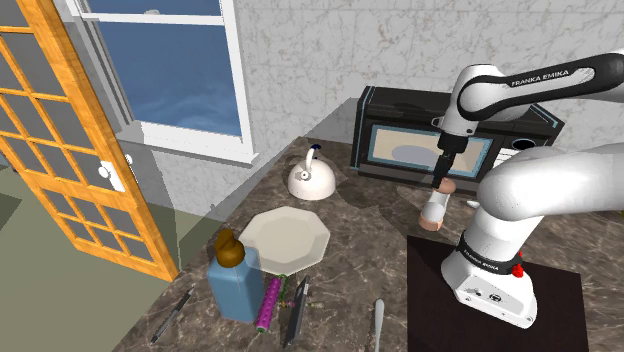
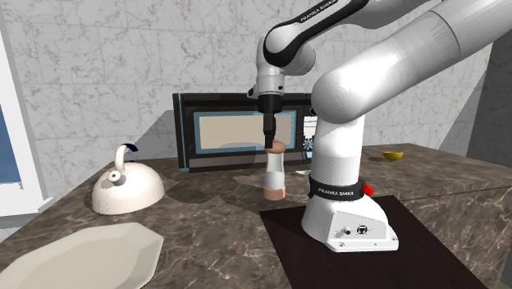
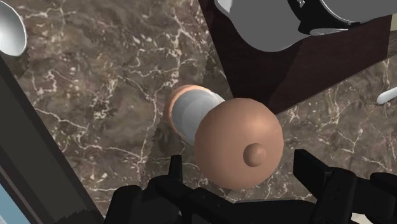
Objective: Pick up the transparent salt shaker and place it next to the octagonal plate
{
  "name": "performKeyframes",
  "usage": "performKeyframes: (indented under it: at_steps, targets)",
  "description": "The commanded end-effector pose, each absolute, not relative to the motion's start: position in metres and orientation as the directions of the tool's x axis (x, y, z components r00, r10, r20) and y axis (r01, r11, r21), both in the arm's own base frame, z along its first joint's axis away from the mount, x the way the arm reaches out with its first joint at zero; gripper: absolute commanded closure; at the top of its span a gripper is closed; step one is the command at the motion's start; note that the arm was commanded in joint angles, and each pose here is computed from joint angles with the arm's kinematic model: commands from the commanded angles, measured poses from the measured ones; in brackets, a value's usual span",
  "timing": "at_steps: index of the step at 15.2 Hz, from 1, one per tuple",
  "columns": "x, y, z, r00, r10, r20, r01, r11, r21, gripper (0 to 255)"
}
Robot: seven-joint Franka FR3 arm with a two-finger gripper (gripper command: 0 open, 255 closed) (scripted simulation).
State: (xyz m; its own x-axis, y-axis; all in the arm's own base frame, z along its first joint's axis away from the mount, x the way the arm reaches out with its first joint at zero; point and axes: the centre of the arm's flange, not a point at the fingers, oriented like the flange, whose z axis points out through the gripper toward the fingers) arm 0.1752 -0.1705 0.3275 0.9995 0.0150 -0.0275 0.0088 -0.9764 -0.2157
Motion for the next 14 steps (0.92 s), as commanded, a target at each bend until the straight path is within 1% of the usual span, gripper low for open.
performKeyframes:
  at_steps: [1, 10, 14]
  targets:
    - [0.175, -0.171, 0.328, 1.000, 0.015, -0.028, 0.009, -0.976, -0.216, 255]
    - [0.175, -0.170, 0.327, 1.000, 0.015, -0.027, 0.009, -0.976, -0.216, 255]
    - [0.175, -0.170, 0.349, 1.000, 0.015, -0.027, 0.009, -0.976, -0.216, 255]
